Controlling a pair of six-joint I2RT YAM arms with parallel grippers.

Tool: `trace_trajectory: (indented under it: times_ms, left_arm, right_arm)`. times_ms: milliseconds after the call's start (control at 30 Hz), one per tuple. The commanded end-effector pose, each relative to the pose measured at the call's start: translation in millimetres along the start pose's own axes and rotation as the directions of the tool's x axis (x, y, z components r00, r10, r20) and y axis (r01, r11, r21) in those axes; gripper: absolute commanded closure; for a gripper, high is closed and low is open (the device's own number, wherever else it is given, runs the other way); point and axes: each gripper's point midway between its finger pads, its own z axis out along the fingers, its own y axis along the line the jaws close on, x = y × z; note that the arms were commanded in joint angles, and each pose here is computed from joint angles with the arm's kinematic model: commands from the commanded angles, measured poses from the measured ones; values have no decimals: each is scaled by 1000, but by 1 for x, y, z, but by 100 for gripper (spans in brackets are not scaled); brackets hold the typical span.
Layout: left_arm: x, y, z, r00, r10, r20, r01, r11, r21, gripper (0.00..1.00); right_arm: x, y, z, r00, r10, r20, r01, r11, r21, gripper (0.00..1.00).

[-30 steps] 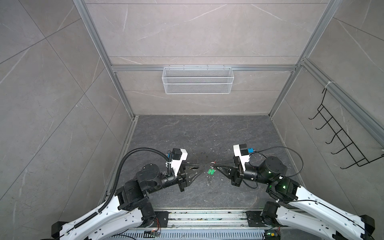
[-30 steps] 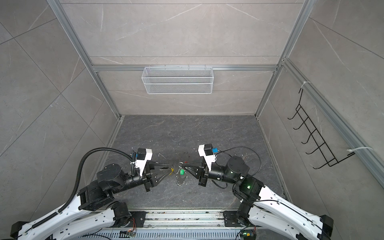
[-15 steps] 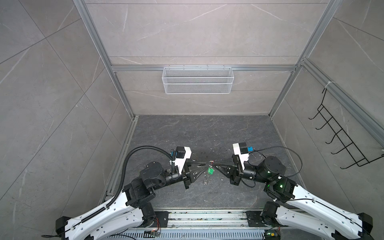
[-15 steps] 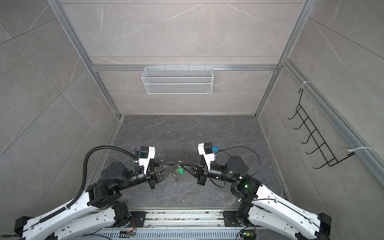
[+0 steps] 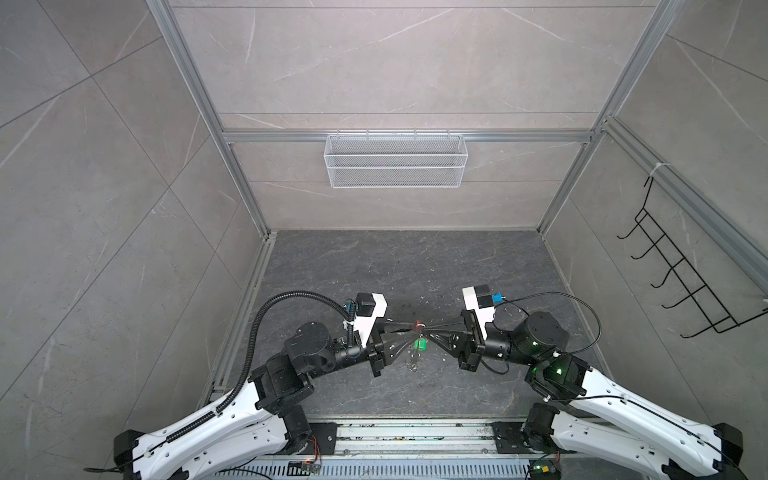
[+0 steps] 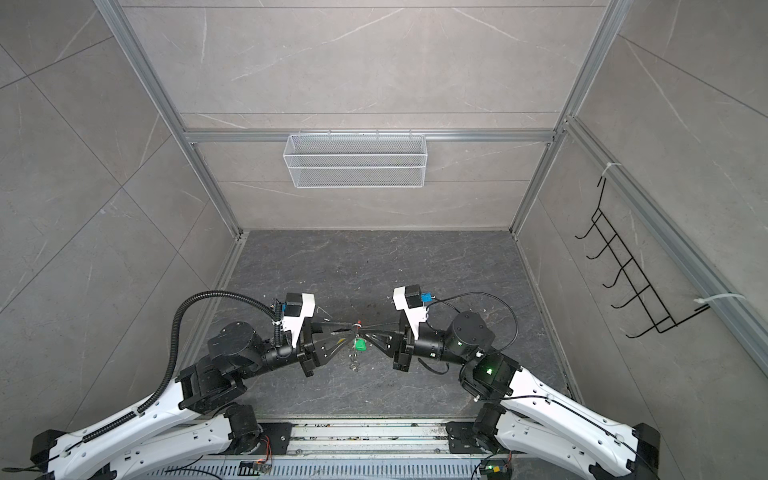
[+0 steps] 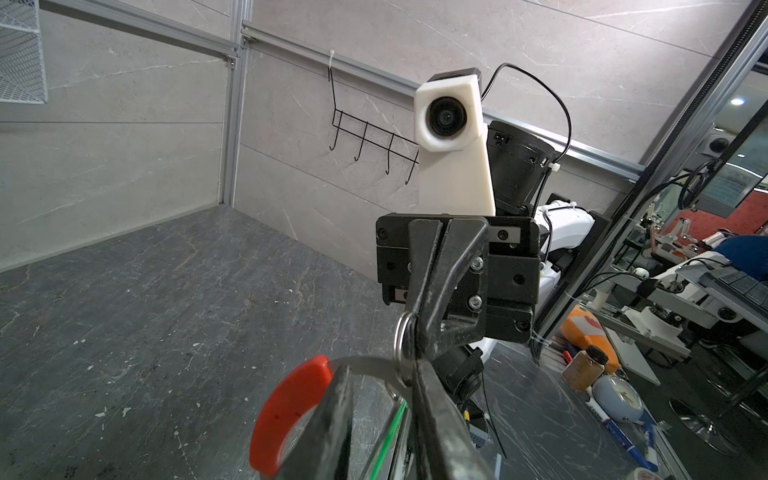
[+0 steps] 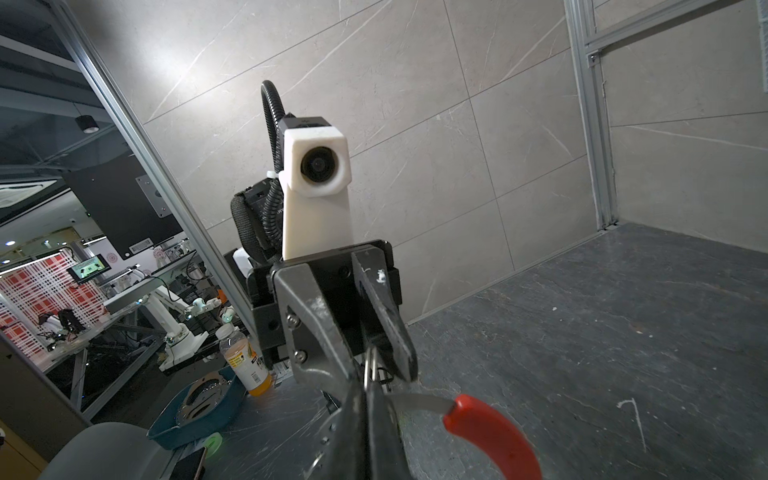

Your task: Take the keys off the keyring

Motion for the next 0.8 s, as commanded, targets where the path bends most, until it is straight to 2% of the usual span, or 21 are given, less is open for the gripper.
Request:
trace_trajectory:
  times_ms: [0,100,300,433,533,567,700,767]
  left_arm:
    - [-27,-13,-4,995,46,83,-50,998,40,73]
    - [-28,-15,-4,995,47,84,-51,997,50,76]
    - [-28,-17,-3,996,40,80,-45,997,63,88]
    - [-31,-19,-5,996,27,83,-33,997,71,100]
    - [-34,-19,-8,998,9,63,-13,998,57,100]
    - [-35,-16,-9,999,-4,49,2,1000,29,100]
    - [-28,-1,-7,996,-66,-63,61,995,-83,100]
    - [-23,3,-5,989,-98,-111,86,990,-110,100]
  right_arm:
    - [-5,8,1,1000,0,22,1,999,-41,100]
    - [-3,7,2,1000,6,19,-5,999,-41,100]
    - [-1,4,2,1000,16,23,-15,999,-32,100]
    - [-1,2,2,999,19,26,-19,999,-27,100]
    - [-2,0,0,999,18,29,-18,1000,-5,100]
    - [-2,-2,-1,999,16,28,-16,1000,12,98]
    - [2,-8,-12,1000,-11,2,10,996,84,74]
    - [5,-13,-18,1000,-22,-12,23,992,127,67]
